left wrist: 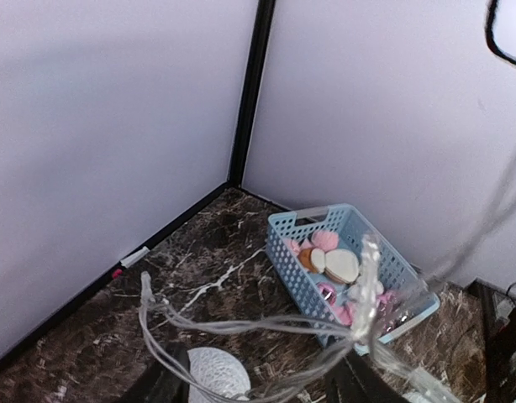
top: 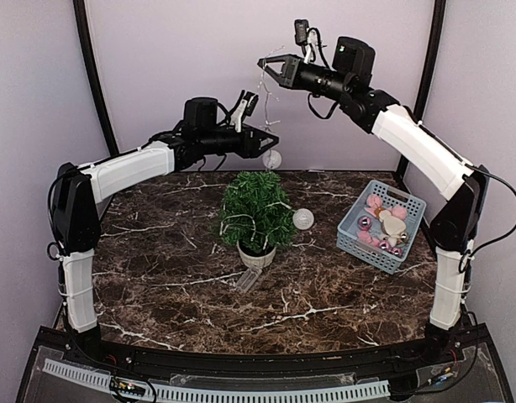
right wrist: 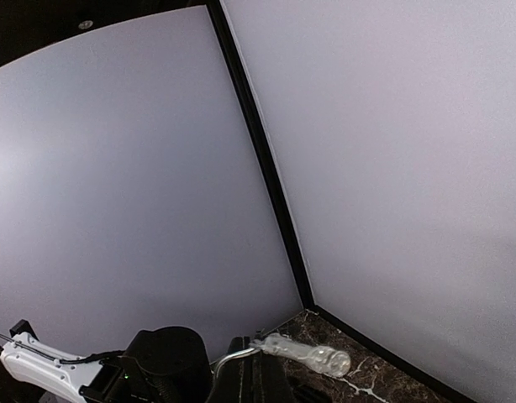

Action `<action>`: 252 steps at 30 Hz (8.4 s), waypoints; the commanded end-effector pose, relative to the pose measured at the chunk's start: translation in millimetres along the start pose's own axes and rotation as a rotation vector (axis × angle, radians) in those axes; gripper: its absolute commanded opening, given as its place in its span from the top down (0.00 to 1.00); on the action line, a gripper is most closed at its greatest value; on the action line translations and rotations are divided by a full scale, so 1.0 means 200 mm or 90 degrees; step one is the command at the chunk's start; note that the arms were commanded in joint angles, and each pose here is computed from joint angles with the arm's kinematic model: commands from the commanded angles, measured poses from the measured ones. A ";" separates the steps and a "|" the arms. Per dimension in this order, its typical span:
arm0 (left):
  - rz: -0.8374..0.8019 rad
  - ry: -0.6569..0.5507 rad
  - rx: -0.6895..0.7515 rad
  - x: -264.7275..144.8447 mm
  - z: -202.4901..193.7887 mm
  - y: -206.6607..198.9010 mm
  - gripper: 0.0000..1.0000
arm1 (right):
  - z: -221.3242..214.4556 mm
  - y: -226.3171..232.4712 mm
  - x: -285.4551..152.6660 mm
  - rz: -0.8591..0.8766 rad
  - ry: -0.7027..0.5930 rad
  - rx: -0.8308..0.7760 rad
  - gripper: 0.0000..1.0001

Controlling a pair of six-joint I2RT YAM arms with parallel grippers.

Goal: Decorate the small christmas tree
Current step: Wrap the side of the string light in the gap of the branches.

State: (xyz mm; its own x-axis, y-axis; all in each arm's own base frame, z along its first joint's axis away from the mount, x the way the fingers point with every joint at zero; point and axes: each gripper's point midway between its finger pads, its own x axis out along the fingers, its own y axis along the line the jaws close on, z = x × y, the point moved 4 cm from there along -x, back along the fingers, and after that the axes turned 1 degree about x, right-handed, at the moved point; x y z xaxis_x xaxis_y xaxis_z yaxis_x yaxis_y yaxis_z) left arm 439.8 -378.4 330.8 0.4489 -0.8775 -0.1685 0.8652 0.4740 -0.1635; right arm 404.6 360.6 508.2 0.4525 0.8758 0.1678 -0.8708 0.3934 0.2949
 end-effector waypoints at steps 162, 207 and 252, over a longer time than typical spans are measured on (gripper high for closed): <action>0.086 0.106 -0.057 -0.97 -0.68 -0.36 0.03 | -0.56 0.86 -0.77 0.334 0.270 0.066 1.00; 0.138 0.112 -0.091 -0.93 -0.74 -0.28 0.52 | -0.40 0.91 -0.94 0.295 0.159 0.029 1.00; 0.154 0.117 -0.112 -0.95 -0.80 -0.28 0.54 | -0.28 1.01 -0.89 0.295 0.031 -0.019 1.00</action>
State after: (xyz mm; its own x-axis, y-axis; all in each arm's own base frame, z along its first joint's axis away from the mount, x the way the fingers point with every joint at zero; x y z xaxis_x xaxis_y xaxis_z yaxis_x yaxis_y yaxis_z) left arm 273.9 -227.9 215.3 0.5646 -0.7193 -0.4047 0.6847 0.6820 -0.2570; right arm 118.8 295.7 514.8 -0.1463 0.9455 0.2911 -0.9817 -0.1749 0.0747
